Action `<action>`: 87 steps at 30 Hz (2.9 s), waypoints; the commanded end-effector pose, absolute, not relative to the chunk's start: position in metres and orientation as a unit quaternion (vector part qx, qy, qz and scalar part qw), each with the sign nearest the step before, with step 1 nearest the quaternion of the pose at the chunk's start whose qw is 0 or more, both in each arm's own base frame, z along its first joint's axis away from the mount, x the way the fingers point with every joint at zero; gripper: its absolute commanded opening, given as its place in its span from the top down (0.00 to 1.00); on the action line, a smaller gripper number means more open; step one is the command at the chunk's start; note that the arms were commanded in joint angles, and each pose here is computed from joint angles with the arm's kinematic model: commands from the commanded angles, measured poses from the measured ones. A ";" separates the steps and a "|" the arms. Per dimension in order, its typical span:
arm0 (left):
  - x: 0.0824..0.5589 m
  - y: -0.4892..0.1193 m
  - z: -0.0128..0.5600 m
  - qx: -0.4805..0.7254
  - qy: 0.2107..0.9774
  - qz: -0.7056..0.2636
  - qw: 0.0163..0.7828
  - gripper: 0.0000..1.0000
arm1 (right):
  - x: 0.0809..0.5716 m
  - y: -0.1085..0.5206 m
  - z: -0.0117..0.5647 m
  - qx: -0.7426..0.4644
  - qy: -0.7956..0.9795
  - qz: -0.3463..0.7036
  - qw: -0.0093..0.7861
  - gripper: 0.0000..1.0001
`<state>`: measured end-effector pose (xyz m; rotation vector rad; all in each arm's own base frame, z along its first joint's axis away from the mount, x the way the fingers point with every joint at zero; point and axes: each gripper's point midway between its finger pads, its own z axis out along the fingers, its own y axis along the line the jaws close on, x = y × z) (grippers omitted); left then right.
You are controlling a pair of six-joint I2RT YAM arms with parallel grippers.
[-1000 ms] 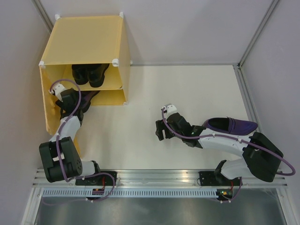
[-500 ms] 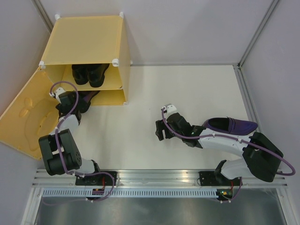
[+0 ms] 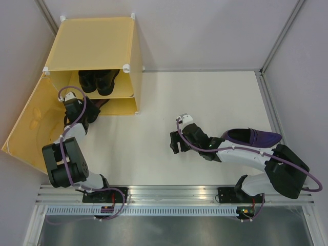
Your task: Place and organize the shoes in the shoe cabinet
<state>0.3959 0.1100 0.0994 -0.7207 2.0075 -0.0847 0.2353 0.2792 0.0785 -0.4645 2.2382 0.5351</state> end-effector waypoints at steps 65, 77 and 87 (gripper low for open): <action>0.477 0.053 0.139 -0.207 0.794 -0.117 0.559 0.11 | 0.246 0.286 0.071 -0.182 0.882 0.199 0.387 0.17; 0.451 0.081 0.141 -0.266 0.772 -0.036 0.577 0.08 | 0.246 0.285 0.073 -0.181 0.881 0.198 0.391 0.17; 0.409 0.131 0.126 -0.364 0.737 -0.007 0.569 0.09 | 0.245 0.286 0.074 -0.182 0.880 0.202 0.389 0.17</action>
